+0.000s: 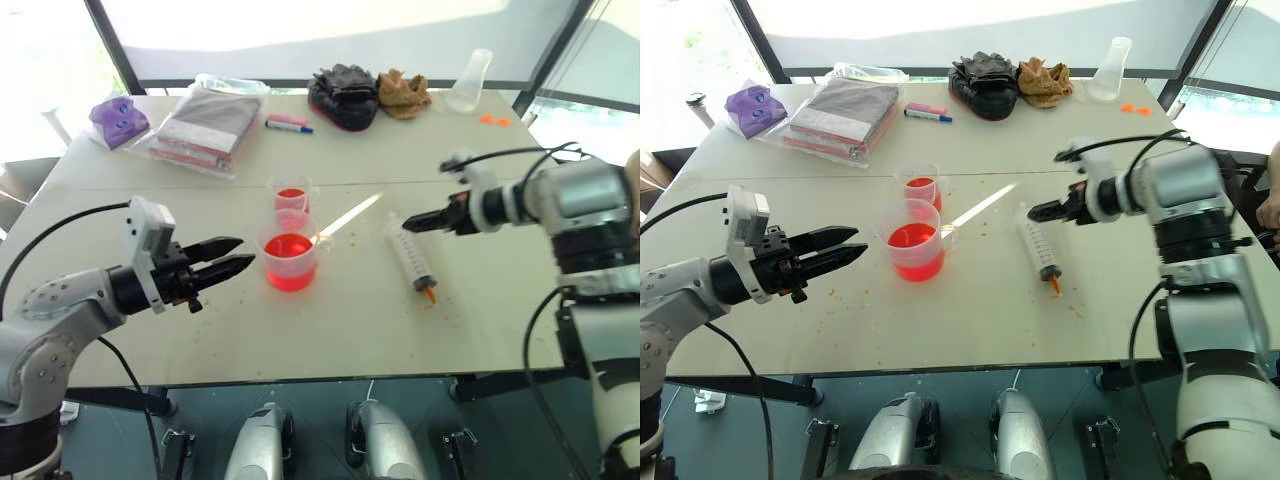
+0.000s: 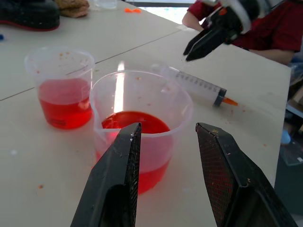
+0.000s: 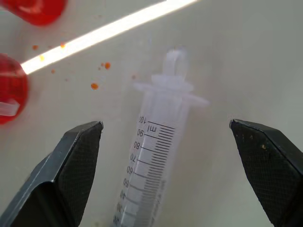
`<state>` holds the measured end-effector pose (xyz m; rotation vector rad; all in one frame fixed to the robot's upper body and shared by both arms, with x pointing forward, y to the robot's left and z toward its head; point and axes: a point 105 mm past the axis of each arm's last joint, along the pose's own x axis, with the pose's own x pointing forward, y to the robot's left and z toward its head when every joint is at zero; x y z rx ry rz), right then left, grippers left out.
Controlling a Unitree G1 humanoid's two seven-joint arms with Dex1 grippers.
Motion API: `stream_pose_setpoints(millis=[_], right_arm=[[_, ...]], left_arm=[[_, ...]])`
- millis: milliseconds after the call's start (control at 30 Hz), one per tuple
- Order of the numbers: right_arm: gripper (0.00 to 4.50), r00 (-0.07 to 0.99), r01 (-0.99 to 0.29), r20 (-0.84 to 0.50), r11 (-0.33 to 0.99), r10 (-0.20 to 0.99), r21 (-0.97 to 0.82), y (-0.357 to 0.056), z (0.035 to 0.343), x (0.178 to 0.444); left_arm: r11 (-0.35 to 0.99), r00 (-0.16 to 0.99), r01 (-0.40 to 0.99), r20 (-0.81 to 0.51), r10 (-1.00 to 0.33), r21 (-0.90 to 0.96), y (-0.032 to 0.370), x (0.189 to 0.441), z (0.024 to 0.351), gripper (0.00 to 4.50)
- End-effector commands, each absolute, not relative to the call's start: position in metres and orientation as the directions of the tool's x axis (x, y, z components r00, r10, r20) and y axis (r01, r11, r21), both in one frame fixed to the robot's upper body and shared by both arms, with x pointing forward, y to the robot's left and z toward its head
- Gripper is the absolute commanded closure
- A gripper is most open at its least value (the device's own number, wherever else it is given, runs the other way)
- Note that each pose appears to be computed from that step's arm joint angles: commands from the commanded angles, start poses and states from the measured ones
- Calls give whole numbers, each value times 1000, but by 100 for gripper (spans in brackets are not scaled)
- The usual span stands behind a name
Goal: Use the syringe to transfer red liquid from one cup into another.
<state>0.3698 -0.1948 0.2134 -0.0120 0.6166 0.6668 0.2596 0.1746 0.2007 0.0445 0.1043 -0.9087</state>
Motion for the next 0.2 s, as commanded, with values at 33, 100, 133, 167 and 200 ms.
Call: stream_pose_setpoints(millis=[33,100,133,167,200], right_arm=[[5,598,-685,-422,708,682,173,-187,237,348],[5,599,-747,-335,658,728,95,-190,246,330],[5,600,-765,-306,642,739,50,-191,248,323],[5,610,-772,-290,635,737,-10,-195,246,315],[5,617,-773,-285,633,733,-47,-197,243,310]], left_arm=[[658,659,752,-68,-749,38,190,260,216,257],[670,671,741,-57,-739,30,196,261,221,257],[675,675,737,-54,-736,26,198,261,223,257],[670,670,742,-61,-740,22,199,259,223,257],[666,666,745,-67,-743,19,199,258,223,257]])
